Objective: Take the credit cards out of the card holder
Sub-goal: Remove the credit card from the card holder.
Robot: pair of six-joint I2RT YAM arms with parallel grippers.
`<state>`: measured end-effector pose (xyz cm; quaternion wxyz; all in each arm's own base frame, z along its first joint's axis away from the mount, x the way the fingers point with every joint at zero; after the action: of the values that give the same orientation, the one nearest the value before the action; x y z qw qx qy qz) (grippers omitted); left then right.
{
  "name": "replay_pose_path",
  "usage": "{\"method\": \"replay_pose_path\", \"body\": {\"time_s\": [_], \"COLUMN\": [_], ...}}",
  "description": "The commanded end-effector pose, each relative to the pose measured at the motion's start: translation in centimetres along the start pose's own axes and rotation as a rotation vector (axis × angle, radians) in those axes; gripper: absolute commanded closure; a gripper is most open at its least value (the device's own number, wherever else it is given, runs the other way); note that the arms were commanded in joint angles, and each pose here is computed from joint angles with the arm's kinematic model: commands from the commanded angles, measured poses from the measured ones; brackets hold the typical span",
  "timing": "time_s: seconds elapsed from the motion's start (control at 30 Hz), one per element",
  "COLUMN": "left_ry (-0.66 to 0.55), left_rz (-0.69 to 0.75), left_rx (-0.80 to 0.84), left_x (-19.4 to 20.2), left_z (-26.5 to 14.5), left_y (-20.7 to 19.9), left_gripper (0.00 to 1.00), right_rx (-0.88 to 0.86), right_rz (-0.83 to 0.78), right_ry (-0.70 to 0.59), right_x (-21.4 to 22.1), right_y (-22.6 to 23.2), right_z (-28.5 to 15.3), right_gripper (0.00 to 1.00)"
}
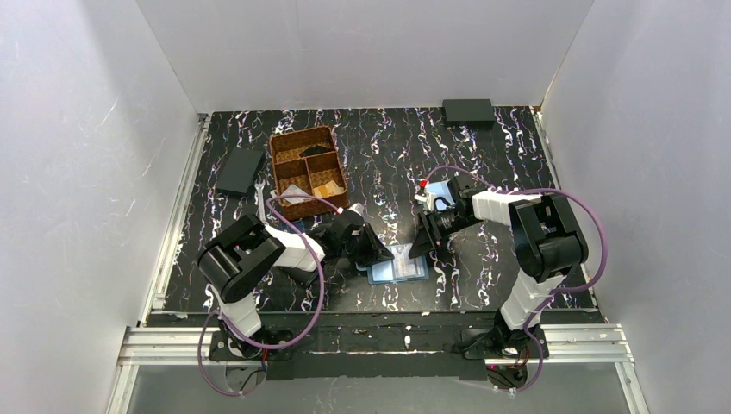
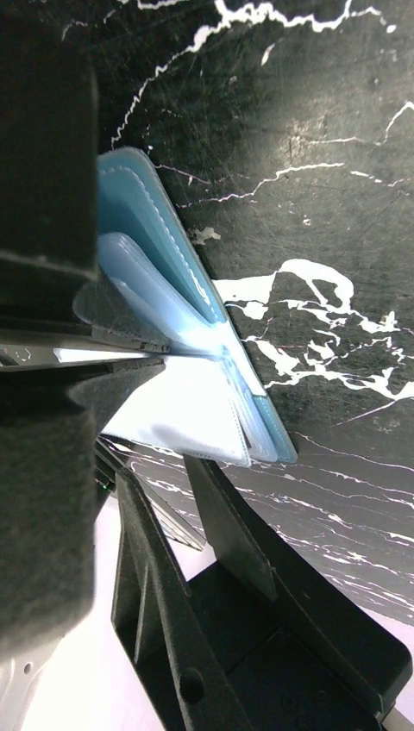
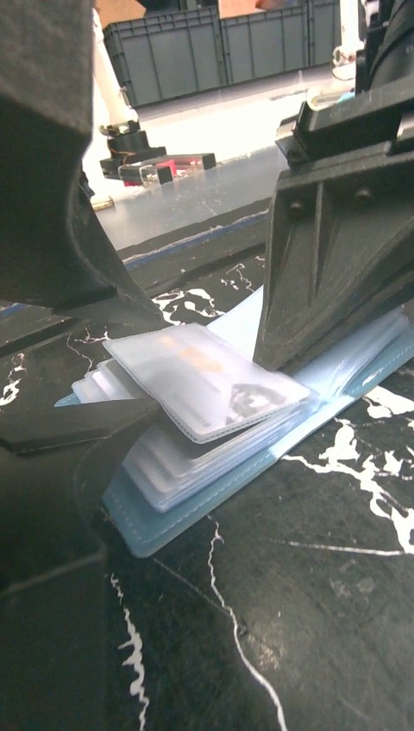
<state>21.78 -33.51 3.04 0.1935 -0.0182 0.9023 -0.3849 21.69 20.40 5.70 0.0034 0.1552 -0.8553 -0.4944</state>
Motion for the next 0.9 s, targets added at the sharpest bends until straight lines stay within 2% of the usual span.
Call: {"method": "replay_pose_path", "body": {"time_s": [0.0,0.1,0.27,0.43,0.53,0.7,0.87], "left_ry": [0.072,0.078,0.079,0.081,0.081,0.073,0.064], "left_rz": [0.003,0.000,-0.002,-0.001,0.000,-0.023,-0.047], "left_rx": [-0.101,-0.106,-0.110,-0.079,-0.023,0.026,0.074], "left_x": [2.1,2.2,2.3,2.2,1.8,1.4,1.2], "left_z": [0.5,0.6,0.7,0.6,0.2,0.0,-0.2], "left_y": [2.7,3.0,3.1,2.6,1.5,0.7,0.0], "left_gripper": [0.96,1.00,1.00,0.99,0.91,0.78,0.70], "right_rx": [-0.077,-0.107,-0.127,-0.206,-0.265,-0.310,-0.332], "right_rz": [-0.027,-0.038,-0.019,-0.005,-0.015,-0.011,0.007], "right_ry": [0.003,0.002,0.008,0.027,0.037,0.047,0.066], "right_x": [-0.3,-0.3,-0.3,-0.1,0.1,0.5,0.8], "right_y": [1.5,2.0,2.0,2.8,3.8,4.3,4.2], "right_z": [-0.1,-0.3,-0.3,-0.2,-0.5,-0.6,-0.1], "right_gripper": [0.54,0.55,0.58,0.72,0.72,0.63,0.62]}}
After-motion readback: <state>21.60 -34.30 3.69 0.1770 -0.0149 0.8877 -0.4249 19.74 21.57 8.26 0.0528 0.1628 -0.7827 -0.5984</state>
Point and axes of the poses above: each gripper's point midway between its finger pads, its own z axis out along the fingers, its own y axis along the line the jaws close on, x = y × z, the point moved 2 cm from there along -z, back along the fingers, and after that the axes turned 13 degrees about z, right-handed, at the moved point
